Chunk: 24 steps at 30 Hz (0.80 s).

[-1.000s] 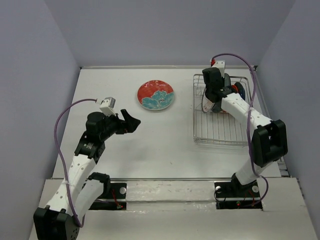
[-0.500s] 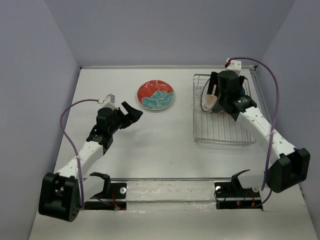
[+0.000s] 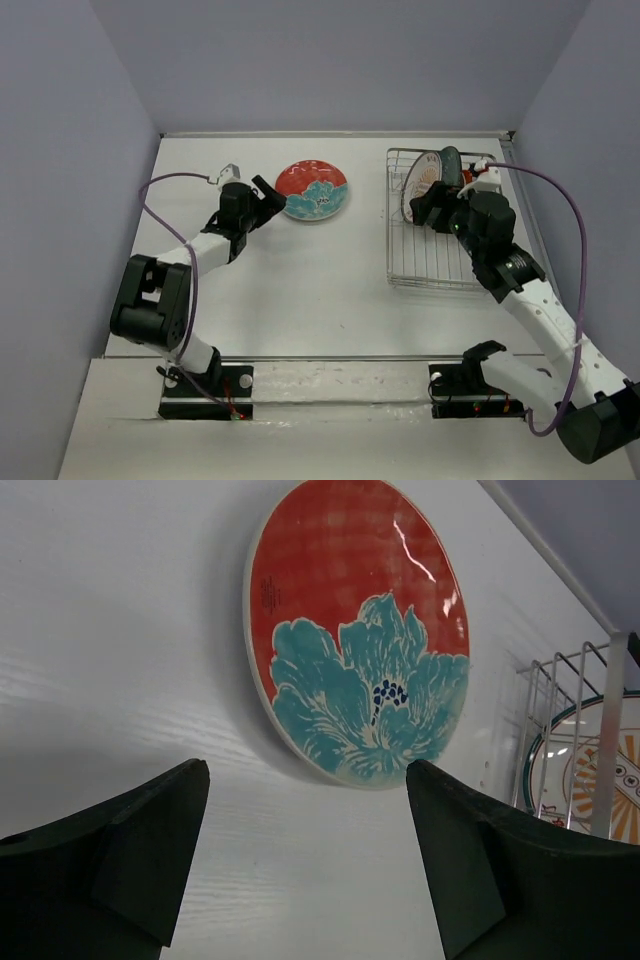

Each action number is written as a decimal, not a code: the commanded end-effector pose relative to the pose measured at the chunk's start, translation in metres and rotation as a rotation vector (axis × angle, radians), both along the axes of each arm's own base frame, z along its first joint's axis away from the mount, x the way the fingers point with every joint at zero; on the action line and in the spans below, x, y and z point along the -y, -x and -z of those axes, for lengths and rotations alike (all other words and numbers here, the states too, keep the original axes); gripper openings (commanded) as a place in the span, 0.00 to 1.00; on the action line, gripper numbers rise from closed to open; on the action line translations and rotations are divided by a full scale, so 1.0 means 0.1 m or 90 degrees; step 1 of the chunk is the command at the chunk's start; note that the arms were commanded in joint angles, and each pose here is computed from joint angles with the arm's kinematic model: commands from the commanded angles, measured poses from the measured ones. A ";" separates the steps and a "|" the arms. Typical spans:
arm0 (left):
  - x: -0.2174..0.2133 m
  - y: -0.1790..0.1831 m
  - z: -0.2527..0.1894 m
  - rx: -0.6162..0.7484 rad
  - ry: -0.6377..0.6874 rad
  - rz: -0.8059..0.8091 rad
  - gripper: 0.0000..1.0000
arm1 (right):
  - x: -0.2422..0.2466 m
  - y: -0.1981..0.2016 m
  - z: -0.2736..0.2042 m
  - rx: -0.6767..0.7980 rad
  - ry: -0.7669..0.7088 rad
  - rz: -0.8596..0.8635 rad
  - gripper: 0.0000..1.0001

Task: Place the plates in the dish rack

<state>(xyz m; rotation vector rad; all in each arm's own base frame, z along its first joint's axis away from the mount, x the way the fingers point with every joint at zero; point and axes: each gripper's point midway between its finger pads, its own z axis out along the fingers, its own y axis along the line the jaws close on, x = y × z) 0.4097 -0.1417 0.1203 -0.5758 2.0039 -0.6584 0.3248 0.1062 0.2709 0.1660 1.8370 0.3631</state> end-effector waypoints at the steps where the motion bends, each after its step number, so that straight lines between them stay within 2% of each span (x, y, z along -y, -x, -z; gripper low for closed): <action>1: 0.00 -0.34 -0.08 0.026 -0.023 -0.009 0.90 | -0.26 0.10 -0.31 0.069 -0.085 -0.086 0.89; 2: 0.07 -0.41 -0.12 0.028 -0.023 0.013 0.90 | -0.28 0.11 -0.27 0.065 -0.086 -0.092 0.89; 3: 0.09 -0.44 0.07 -0.002 -0.029 0.022 0.89 | -0.30 0.11 -0.24 0.060 -0.088 -0.097 0.89; 6: 0.13 -0.55 0.21 -0.022 -0.026 0.038 0.88 | -0.31 0.11 -0.18 0.054 -0.089 -0.103 0.89; 14: 0.27 -0.78 0.45 -0.041 0.007 0.049 0.77 | -0.51 0.16 -0.11 0.040 -0.116 -0.164 0.87; 20: 0.36 -0.89 0.55 -0.024 0.069 0.054 0.59 | -0.60 0.17 -0.06 0.030 -0.131 -0.187 0.85; 21: 0.36 -0.89 0.63 -0.033 0.072 0.051 0.52 | -0.61 0.16 -0.02 0.023 -0.131 -0.190 0.85; 23: 0.34 -0.93 0.66 -0.027 0.083 0.042 0.46 | -0.66 0.14 -0.04 0.030 -0.138 -0.202 0.84; 24: 0.32 -0.91 0.72 -0.033 0.093 0.030 0.38 | -0.67 0.14 -0.03 0.026 -0.141 -0.207 0.84</action>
